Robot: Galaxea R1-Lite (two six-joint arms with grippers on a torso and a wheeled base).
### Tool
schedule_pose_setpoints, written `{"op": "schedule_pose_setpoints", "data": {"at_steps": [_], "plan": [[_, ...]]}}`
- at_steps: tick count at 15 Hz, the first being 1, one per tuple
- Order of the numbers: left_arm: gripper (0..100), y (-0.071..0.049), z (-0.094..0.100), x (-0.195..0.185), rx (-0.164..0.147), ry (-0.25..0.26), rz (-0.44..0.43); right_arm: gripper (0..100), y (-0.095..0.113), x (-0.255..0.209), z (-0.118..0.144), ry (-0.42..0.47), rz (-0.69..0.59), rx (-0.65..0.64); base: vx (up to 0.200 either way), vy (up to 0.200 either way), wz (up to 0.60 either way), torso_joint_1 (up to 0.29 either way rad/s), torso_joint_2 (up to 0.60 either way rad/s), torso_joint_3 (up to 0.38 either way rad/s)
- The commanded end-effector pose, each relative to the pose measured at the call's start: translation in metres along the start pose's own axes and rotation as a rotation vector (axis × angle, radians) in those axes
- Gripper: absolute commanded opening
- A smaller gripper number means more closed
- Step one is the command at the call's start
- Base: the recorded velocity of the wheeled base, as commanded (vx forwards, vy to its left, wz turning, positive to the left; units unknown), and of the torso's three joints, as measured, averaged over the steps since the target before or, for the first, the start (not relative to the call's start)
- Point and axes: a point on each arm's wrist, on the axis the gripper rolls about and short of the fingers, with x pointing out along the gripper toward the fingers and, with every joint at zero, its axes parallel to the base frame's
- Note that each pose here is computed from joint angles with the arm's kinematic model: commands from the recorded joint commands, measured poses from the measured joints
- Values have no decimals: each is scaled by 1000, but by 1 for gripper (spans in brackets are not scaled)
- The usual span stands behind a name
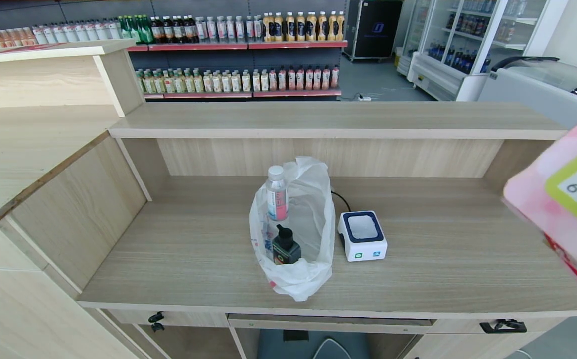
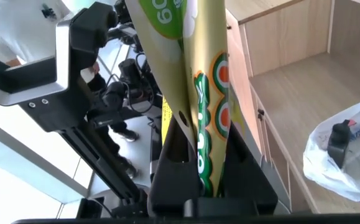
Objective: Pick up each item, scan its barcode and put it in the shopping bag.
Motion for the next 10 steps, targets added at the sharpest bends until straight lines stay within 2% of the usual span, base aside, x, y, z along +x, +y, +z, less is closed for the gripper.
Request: {"op": "schedule_pose_setpoints", "data": {"at_steps": [1, 10], "plan": [[100, 0, 0, 0, 0, 1, 0, 0, 12, -1, -2, -2, 0, -20, 0, 0, 0, 0, 0, 0], [100, 0, 0, 0, 0, 1, 0, 0, 14, -1, 2, -3, -1, -37, 0, 0, 0, 0, 0, 0]]}}
